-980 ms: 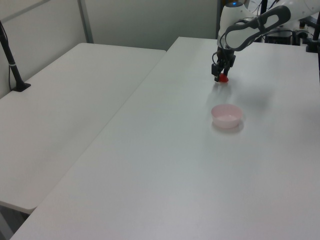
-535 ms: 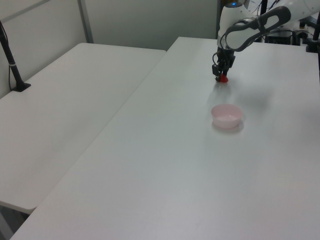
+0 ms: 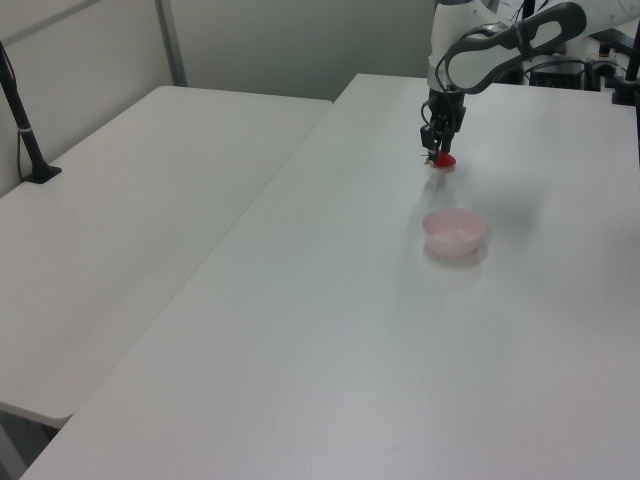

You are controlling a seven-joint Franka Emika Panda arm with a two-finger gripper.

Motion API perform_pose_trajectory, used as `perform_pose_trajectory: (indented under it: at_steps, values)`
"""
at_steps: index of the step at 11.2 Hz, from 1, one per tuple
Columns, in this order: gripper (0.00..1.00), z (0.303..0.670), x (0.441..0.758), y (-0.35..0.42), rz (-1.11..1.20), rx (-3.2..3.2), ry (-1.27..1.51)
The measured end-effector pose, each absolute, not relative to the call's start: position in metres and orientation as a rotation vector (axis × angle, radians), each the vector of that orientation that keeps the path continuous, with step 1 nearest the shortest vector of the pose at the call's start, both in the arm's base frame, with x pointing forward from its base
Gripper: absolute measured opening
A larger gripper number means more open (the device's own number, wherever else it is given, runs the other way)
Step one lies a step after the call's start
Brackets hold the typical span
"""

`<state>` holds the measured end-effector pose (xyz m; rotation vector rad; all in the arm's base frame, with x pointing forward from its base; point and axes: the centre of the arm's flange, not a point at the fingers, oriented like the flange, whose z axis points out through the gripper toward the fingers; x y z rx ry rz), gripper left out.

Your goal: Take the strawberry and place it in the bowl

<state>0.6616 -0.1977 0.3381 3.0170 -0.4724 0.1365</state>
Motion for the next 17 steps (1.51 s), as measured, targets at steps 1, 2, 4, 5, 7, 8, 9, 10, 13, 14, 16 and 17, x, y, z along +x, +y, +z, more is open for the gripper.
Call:
perform_pose_trajectory:
  at_steps: [1, 2, 4, 5, 7, 8, 9, 10, 13, 14, 16, 17]
  values:
    - [0.68, 0.338, 0.660, -0.204, 0.133, 3.014, -0.471]
    - [0.81, 0.337, 0.657, -0.212, 0.128, 3.015, -0.442]
    - [1.00, 0.334, 0.649, -0.235, 0.112, 3.026, -0.302]
    - [0.99, 0.330, 0.647, -0.241, 0.101, 3.029, -0.265]
    - [0.85, 0.319, 0.651, -0.239, 0.118, 3.031, -0.234]
    - [0.84, 0.312, 0.653, -0.236, 0.121, 3.034, -0.224]
    - [0.84, 0.306, 0.655, -0.232, 0.123, 3.038, -0.214]
    - [0.82, 0.302, 0.657, -0.228, 0.129, 3.040, -0.204]
    - [0.73, 0.301, 0.662, -0.224, 0.166, 3.037, -0.192]
    - [0.72, 0.301, 0.662, -0.224, 0.167, 3.037, -0.192]
    - [0.54, 0.303, 0.663, -0.225, 0.176, 3.035, -0.194]
    - [0.40, 0.305, 0.663, -0.226, 0.183, 3.033, -0.197]
